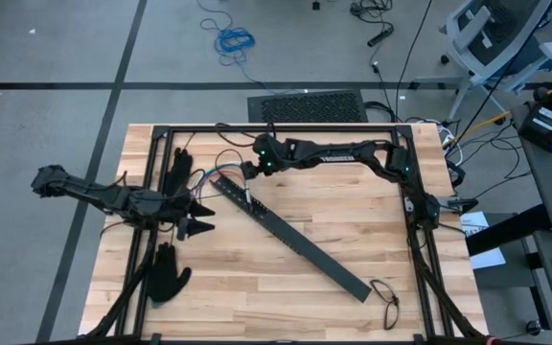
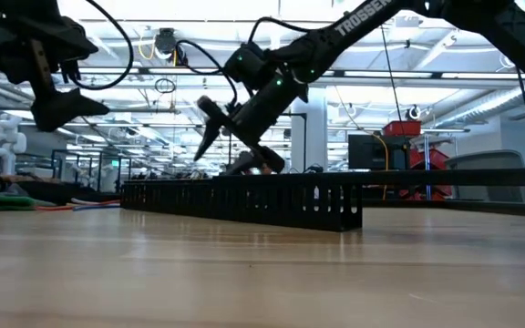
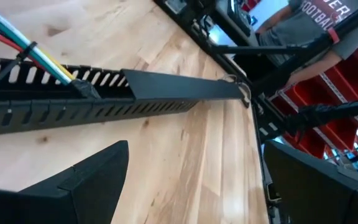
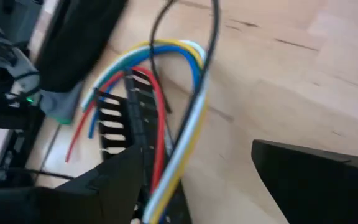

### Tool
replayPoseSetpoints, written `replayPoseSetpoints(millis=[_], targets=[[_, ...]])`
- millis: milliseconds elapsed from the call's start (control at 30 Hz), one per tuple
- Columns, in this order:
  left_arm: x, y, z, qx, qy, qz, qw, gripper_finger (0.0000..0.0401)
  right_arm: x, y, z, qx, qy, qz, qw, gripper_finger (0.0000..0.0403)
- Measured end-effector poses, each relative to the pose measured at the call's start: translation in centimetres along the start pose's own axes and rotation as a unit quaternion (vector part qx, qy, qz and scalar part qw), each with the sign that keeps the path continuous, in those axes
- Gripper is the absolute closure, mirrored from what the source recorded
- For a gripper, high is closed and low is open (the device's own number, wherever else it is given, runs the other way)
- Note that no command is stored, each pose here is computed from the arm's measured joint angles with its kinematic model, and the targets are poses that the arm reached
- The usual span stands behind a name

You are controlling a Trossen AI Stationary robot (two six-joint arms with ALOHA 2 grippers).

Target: Ziptie cables

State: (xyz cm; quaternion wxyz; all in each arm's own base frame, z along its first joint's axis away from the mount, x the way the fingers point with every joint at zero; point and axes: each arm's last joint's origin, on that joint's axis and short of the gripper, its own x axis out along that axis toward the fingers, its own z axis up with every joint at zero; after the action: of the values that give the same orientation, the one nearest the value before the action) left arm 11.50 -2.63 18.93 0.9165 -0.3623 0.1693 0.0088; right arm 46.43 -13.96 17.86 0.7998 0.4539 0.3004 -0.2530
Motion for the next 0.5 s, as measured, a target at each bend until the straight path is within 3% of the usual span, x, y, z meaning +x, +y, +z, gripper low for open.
replayPoseSetpoints(millis=[500], targets=[[0.0, 0.1, -0.1, -0.006, 0.005, 0.008, 1.000, 0.0034, 2.4, 1.0, -2.1, 0.021, -0.001, 0.038, 0.999, 0.0110]])
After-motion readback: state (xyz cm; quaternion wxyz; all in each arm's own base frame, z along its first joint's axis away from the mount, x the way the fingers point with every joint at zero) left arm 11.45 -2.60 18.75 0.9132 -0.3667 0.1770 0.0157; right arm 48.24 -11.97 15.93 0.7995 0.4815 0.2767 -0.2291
